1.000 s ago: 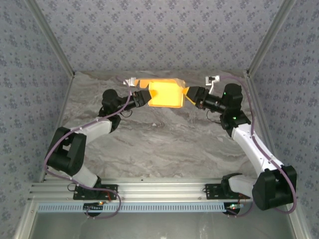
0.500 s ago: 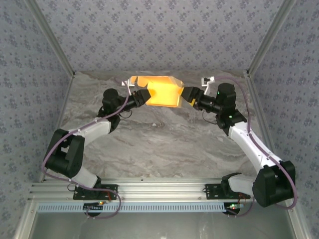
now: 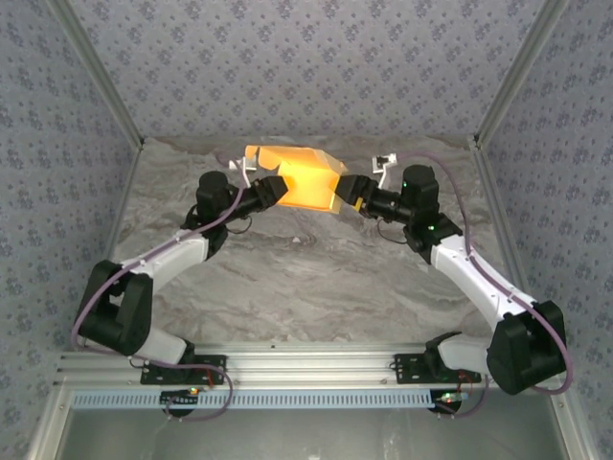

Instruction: Fold the paper box

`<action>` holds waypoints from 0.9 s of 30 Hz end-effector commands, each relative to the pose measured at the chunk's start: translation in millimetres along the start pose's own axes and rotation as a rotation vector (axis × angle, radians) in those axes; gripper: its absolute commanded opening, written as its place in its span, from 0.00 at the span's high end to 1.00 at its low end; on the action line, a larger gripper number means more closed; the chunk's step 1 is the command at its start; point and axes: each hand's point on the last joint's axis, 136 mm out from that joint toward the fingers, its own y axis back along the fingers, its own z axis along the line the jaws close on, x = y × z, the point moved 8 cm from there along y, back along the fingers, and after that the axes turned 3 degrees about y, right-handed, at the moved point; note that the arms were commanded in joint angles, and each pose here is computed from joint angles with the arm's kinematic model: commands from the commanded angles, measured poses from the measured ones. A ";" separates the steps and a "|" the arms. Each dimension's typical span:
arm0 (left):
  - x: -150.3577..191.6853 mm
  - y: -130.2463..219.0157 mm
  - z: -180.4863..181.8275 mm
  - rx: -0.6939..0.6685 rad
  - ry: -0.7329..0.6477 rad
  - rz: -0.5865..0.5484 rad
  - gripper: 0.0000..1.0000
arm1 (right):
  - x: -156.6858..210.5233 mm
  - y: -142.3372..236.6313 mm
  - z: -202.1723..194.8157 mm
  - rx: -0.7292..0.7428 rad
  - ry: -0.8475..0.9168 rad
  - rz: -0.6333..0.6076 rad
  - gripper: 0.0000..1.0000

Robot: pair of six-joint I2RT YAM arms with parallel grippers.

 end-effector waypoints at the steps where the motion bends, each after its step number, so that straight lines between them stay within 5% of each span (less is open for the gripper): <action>1: -3.1 6.6 -11.5 -0.021 -0.057 -0.030 0.64 | 5.4 0.2 -4.8 0.036 0.008 -0.006 0.21; 10: -2.8 10.3 -1.9 -0.118 -0.063 -0.053 0.64 | 9.2 -0.8 -12.6 0.081 0.008 0.012 0.26; 14: -2.1 9.1 8.9 -0.190 -0.049 -0.053 0.65 | 6.8 5.6 -20.1 0.128 -0.005 0.004 0.19; 27: 32.1 -5.1 89.9 -0.558 -0.028 -0.026 0.64 | -4.0 61.2 -45.8 0.413 0.118 -0.046 0.18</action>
